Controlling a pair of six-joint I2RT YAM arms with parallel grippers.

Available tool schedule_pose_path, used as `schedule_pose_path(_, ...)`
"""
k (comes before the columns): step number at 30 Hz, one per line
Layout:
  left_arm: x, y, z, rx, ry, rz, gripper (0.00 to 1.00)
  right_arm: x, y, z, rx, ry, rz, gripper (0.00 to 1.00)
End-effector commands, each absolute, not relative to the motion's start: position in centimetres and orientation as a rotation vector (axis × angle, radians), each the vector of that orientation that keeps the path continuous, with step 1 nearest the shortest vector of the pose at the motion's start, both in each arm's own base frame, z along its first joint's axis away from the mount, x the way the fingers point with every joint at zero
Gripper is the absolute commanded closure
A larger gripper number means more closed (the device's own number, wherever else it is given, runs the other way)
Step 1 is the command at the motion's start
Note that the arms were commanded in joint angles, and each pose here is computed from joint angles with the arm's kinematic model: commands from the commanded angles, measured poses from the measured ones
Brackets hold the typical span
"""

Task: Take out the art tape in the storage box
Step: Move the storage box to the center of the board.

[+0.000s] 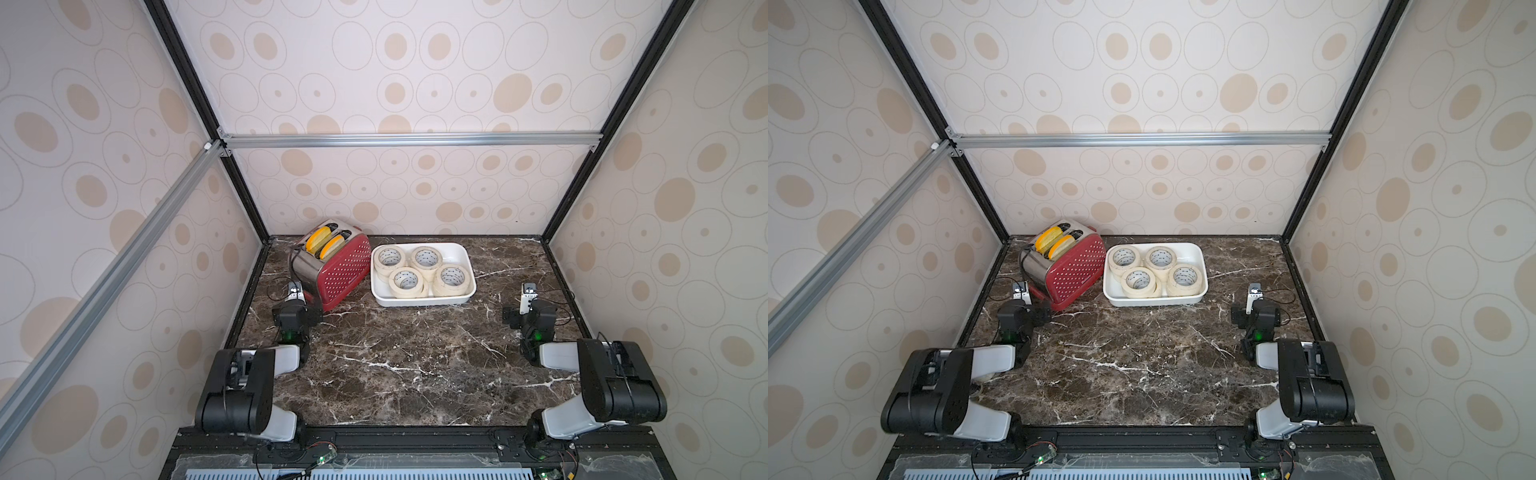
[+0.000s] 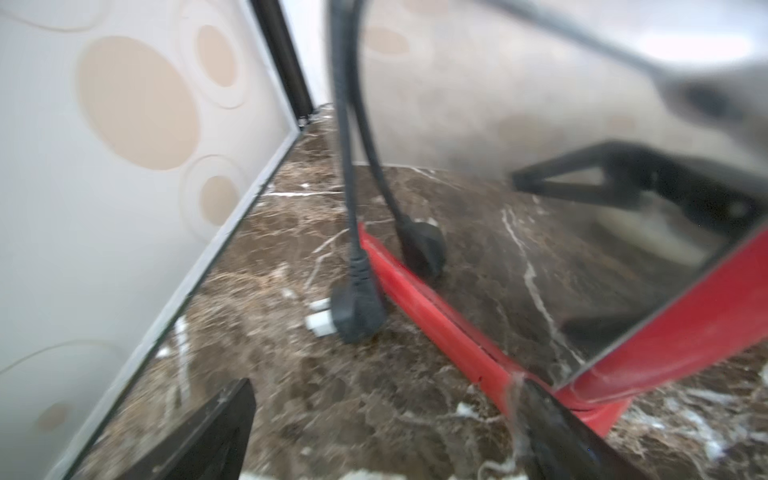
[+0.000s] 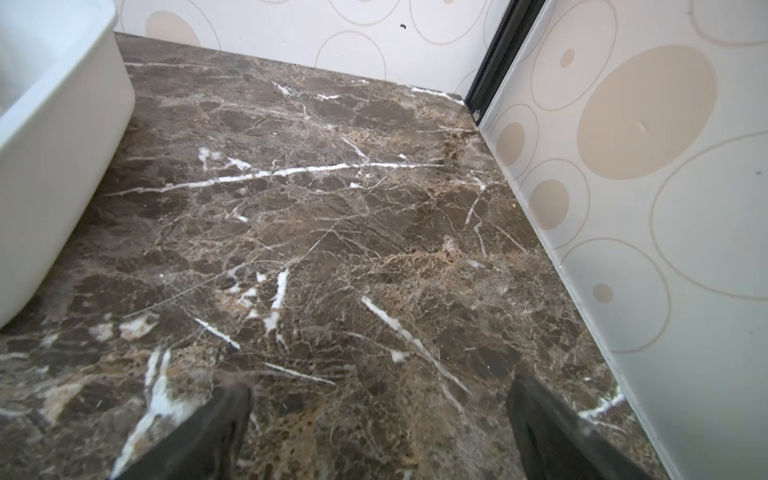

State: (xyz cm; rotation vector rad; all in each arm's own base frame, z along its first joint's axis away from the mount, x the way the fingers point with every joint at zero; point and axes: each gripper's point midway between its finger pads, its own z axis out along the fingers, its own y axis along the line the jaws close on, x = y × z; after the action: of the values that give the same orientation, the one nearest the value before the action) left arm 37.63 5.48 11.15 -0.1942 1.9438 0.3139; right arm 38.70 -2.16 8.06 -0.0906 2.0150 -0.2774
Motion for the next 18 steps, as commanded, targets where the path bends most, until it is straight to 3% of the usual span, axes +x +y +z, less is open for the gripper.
schedule_pose_path(1, 36.3, 7.6, 16.2, -0.344, 1.811, 0.369, 0.01, 39.0, -2.9, 10.3, -0.028, 2.001, -0.289, 0.0)
schedule_pose_path(8, 36.8, 6.1, 18.2, -0.516, 1.822, 0.117, 0.01, 37.6, -3.1, 12.9, 0.075, 2.039, -0.234, 0.0)
schedule_pose_path(13, 38.8, 0.2, 19.7, -0.446, 1.855, -0.245, 0.01, 37.5, -0.8, 15.7, 0.152, 2.031, -0.001, 0.0)
schedule_pose_path(18, 39.1, -6.0, 19.4, -0.3, 1.983, -0.339, 0.01, 37.5, 2.3, 19.3, 0.165, 1.992, 0.266, 0.0)
